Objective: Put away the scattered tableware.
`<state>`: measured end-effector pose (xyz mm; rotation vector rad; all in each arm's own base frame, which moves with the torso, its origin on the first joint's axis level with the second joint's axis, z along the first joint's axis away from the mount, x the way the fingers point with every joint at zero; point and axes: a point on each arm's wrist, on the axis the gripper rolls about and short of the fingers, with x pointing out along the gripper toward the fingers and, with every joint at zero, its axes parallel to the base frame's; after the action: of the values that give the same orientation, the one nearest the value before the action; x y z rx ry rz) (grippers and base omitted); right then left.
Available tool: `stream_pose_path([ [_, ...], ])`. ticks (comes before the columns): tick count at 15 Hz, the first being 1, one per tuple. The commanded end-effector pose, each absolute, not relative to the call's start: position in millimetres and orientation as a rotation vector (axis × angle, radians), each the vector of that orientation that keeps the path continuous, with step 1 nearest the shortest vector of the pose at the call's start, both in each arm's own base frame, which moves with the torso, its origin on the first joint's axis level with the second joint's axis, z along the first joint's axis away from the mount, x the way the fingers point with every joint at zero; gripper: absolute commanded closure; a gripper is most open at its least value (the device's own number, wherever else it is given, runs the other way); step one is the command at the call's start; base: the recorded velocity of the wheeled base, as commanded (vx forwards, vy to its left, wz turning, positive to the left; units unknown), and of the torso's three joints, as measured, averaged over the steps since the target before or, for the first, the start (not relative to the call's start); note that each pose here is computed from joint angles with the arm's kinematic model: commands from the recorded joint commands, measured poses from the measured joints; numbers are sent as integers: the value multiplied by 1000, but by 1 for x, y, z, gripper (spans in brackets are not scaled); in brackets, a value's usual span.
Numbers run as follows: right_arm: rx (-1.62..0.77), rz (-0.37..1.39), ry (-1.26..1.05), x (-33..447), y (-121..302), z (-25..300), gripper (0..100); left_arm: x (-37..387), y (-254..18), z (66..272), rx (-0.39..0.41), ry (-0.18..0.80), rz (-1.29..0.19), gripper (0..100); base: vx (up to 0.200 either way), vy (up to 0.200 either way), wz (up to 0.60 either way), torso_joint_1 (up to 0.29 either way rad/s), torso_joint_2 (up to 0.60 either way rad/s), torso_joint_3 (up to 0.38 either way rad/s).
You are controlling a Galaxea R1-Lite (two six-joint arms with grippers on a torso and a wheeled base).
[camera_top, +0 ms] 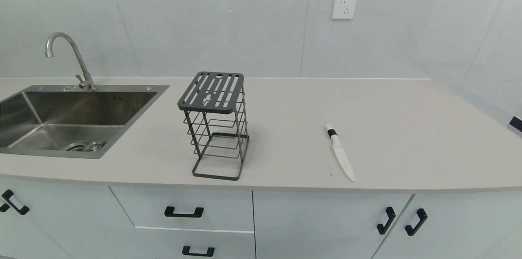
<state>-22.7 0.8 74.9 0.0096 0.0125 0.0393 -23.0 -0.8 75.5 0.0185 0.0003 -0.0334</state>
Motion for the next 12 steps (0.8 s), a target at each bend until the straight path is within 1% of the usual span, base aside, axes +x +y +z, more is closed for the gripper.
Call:
stream_pose_path([
  [1,9,40,14,-23,1,75,0,-23,-1,76,18,1,-34,0,0,0,0,286,-554,-266],
  [9,9,40,14,-23,1,75,0,-23,-1,75,18,3,-34,0,0,0,0,301,-576,-284],
  [12,9,40,14,-23,1,75,0,-23,-1,75,18,3,-34,0,0,0,0,217,-411,-198],
])
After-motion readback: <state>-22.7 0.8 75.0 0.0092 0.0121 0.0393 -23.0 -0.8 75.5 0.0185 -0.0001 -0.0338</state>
